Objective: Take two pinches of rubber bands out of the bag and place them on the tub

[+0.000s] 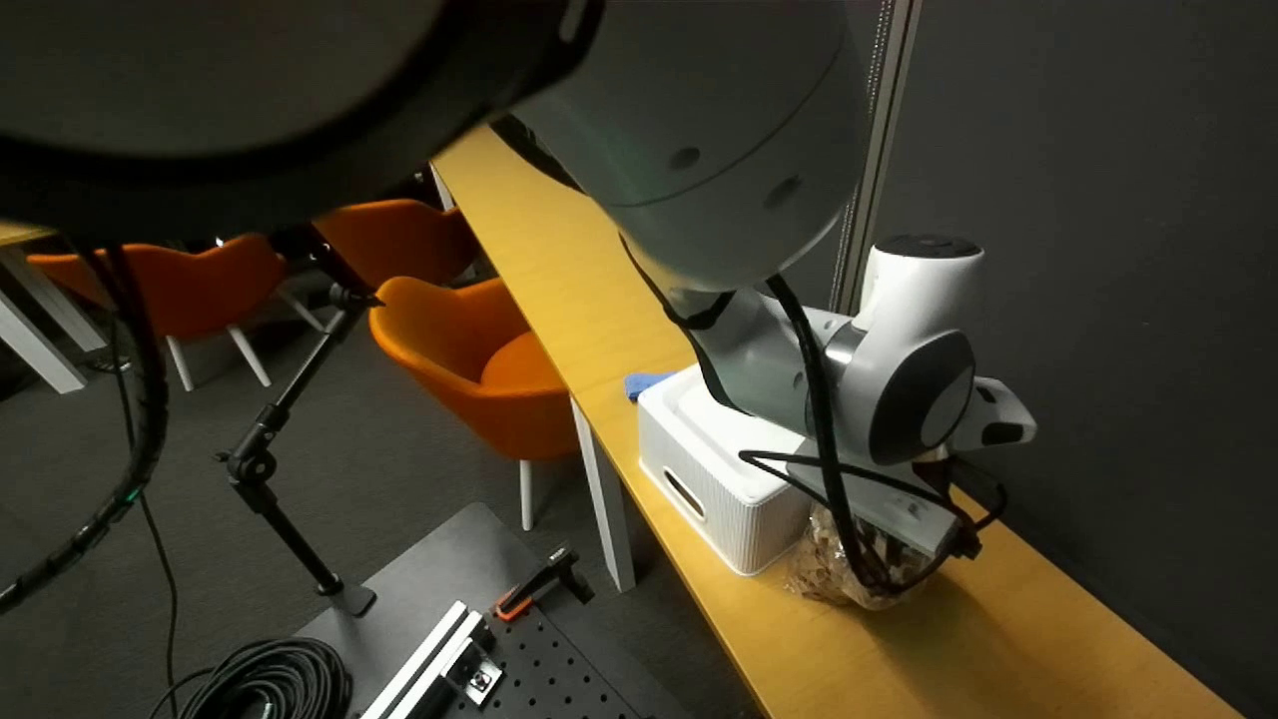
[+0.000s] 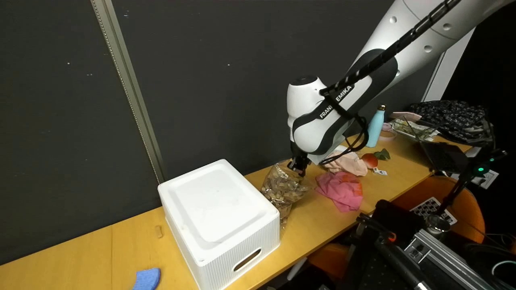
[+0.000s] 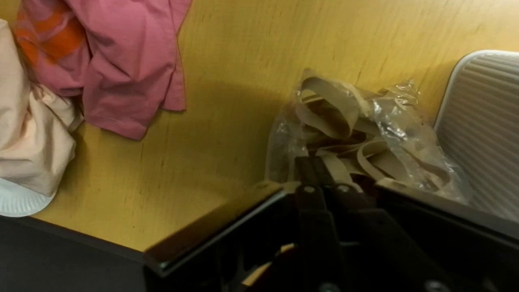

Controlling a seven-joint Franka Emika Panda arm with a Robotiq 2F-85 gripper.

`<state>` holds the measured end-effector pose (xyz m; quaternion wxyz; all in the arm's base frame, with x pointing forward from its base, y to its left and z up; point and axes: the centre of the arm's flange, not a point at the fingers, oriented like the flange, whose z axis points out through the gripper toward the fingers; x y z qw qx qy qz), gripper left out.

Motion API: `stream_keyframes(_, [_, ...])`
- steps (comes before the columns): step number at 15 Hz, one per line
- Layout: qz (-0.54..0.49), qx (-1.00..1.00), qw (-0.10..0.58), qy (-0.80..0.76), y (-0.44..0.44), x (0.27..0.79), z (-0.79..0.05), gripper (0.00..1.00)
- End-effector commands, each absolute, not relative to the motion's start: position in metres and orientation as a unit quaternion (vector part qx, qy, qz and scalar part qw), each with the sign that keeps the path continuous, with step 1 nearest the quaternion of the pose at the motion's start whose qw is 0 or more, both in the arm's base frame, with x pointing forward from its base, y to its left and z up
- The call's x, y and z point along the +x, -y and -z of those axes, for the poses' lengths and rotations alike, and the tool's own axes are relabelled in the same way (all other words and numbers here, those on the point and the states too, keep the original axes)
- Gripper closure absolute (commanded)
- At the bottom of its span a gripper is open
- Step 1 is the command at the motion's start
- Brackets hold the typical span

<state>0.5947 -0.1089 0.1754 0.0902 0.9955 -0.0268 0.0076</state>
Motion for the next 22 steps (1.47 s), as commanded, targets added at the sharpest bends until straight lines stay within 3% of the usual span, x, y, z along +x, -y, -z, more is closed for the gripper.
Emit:
stream_keyframes(1, [-0.035, 0.995, 0.092, -0.001, 0.099, 0.610, -0.165, 1.00])
stream_keyframes(12, [-0.079, 0.993, 0.079, -0.026, 0.090, 0.620, -0.145, 0.98])
stream_keyframes(13, [-0.081, 0.993, 0.078, -0.028, 0.089, 0.621, -0.143, 0.73])
stream_keyframes(15, [-0.085, 0.993, 0.074, -0.033, 0.086, 0.624, -0.139, 0.69])
stream_keyframes(22, [-0.084, 0.994, 0.051, -0.044, 0.077, 0.632, -0.128, 0.19])
